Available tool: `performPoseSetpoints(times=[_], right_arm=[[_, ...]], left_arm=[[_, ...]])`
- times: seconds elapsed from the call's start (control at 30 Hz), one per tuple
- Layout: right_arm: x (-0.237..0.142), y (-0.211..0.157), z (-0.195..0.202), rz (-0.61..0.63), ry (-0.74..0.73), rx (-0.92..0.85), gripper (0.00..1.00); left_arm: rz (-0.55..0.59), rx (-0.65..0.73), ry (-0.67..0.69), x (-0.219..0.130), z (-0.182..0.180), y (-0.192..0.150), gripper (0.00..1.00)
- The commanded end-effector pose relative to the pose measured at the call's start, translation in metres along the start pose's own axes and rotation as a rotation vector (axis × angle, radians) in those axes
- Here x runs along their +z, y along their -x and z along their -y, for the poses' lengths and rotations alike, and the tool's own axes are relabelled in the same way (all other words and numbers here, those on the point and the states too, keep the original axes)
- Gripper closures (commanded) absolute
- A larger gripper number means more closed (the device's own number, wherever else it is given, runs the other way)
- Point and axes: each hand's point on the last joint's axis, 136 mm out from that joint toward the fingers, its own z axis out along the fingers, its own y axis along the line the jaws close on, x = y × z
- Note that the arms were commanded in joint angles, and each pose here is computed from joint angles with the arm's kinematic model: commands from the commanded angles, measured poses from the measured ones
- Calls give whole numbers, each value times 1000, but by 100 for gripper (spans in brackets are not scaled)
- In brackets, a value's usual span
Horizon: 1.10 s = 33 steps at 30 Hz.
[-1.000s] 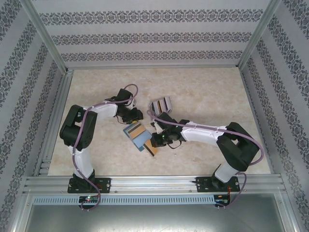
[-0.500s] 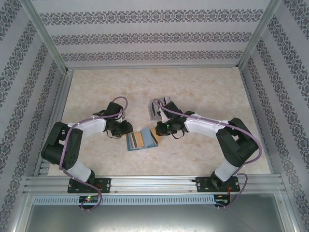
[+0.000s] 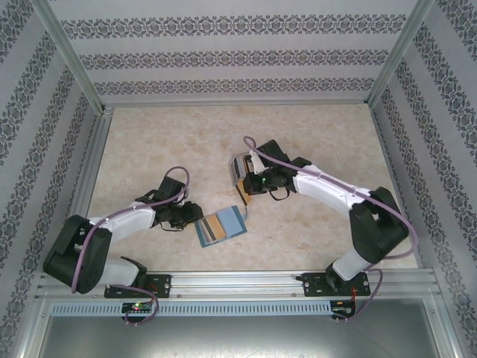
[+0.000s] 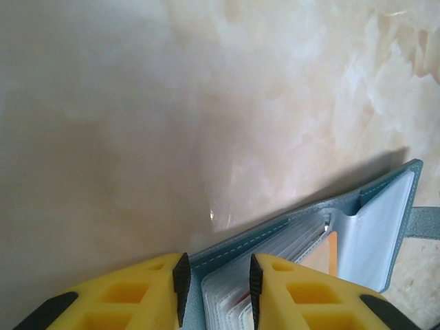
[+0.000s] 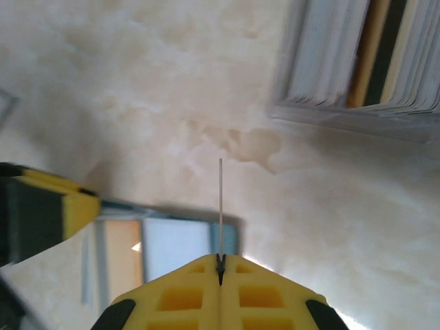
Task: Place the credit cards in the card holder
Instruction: Rotate the card holder at the center of the table.
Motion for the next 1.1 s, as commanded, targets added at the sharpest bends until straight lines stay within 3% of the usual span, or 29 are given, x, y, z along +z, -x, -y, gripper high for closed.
performPoseSetpoints(times=[0.0, 0.2, 0.4, 0.73, 1.07], right_arm=[[-25, -35, -22, -82, 113, -2, 99], [-19, -125, -22, -257, 111, -28, 99], [-12, -170, -5, -386, 54, -2, 99], [17, -161, -19, -382, 44, -2, 100], [27, -99, 7, -159, -163, -23, 100]], left_arm=[[-39, -75, 128, 1, -37, -26, 66], [4, -27, 177, -8, -29, -7, 65], [-11, 6, 183, -4, -14, 8, 65], [6, 8, 185, -10, -16, 6, 65], [5, -3, 193, -16, -24, -3, 65]])
